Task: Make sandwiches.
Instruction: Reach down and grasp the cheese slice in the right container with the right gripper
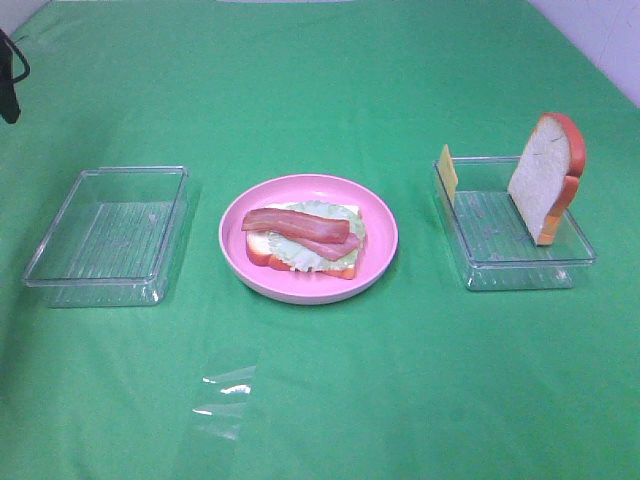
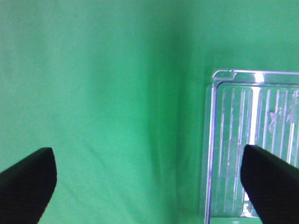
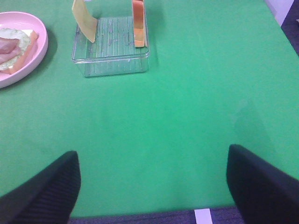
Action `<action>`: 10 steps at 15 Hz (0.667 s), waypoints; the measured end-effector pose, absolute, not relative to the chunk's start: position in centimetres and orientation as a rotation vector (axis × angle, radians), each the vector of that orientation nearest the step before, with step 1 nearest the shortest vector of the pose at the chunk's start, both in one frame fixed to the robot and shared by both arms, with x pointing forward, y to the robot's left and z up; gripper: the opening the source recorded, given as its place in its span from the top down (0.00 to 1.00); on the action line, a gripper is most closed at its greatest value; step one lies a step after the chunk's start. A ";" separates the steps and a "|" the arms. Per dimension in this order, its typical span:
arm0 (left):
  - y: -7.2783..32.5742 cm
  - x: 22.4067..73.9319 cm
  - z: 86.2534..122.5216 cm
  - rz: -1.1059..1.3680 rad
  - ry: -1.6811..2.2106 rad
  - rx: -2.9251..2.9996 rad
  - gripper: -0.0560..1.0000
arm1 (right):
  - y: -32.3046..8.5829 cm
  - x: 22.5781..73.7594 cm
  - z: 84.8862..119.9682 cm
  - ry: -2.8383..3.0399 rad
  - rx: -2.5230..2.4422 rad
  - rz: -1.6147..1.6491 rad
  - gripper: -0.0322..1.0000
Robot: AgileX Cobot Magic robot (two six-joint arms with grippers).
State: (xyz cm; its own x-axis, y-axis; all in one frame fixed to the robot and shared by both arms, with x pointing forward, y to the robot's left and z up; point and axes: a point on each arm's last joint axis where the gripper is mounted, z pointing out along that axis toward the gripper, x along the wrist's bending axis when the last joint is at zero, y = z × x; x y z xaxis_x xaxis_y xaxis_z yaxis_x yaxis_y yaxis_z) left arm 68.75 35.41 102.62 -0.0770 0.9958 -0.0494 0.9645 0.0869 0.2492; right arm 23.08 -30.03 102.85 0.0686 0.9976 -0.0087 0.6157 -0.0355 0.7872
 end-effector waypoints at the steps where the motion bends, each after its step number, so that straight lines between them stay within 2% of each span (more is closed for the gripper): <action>1: 35.3 67.8 102.1 0.183 2.158 2.014 0.01 | -30.0 23.1 102.8 1.614 1.722 0.777 0.17; 4: 34.6 63.7 102.1 0.078 2.155 2.076 0.01 | -30.0 23.1 102.8 1.614 1.722 0.777 0.17; 6: 33.5 57.2 102.7 -0.029 2.133 2.133 0.01 | -30.0 23.1 102.8 1.614 1.722 0.777 0.17; 10: 32.2 48.7 105.6 0.034 2.068 2.119 0.02 | -30.0 23.1 102.8 1.614 1.722 0.777 0.17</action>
